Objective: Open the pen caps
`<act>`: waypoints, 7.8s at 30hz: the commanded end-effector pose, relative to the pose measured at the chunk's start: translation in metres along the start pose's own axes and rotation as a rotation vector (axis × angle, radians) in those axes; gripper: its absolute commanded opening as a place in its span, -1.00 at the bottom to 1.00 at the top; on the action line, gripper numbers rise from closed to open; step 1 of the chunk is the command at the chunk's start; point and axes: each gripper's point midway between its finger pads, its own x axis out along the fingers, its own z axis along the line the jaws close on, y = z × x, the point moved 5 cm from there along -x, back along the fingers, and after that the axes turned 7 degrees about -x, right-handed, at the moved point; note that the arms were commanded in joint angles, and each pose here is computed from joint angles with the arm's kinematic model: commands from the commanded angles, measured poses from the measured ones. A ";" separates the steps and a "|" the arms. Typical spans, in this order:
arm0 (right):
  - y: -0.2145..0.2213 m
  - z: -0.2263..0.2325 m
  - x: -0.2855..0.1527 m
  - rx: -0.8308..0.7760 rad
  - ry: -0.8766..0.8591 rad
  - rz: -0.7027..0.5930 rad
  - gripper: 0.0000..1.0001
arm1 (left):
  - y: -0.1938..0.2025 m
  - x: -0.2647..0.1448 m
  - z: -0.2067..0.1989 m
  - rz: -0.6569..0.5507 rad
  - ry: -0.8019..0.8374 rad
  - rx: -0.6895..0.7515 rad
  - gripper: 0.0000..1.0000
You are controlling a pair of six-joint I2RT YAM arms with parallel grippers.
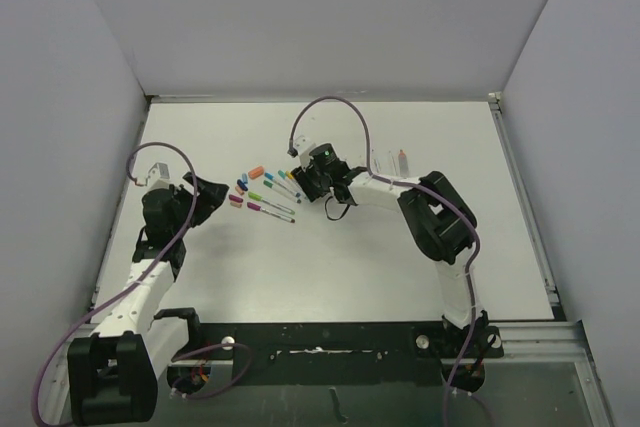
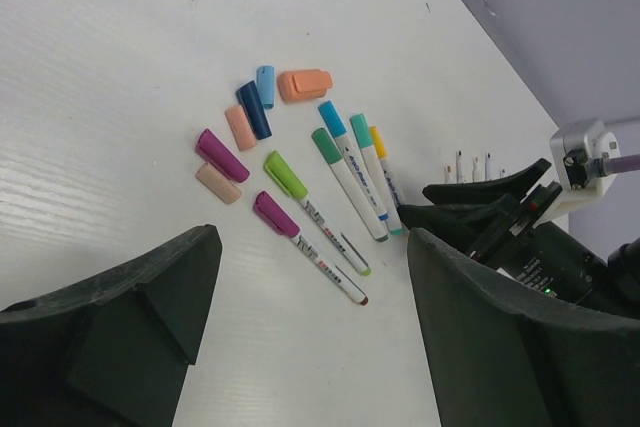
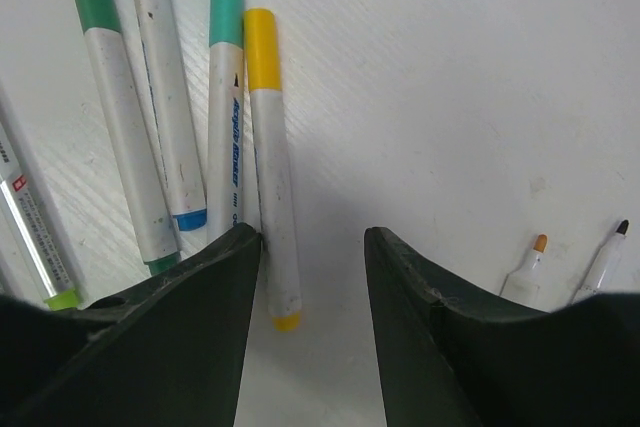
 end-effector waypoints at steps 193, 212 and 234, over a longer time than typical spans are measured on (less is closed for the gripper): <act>-0.002 -0.049 -0.013 0.085 0.192 -0.057 -0.12 | 0.044 0.043 0.041 0.105 -0.173 -0.013 -0.72; -0.059 -0.015 -0.053 -0.005 0.041 -0.237 0.09 | 0.043 0.063 0.045 0.109 -0.162 -0.041 -0.52; -0.058 0.011 -0.004 -0.026 -0.032 -0.170 0.08 | 0.011 -0.001 -0.014 0.003 0.091 -0.002 0.96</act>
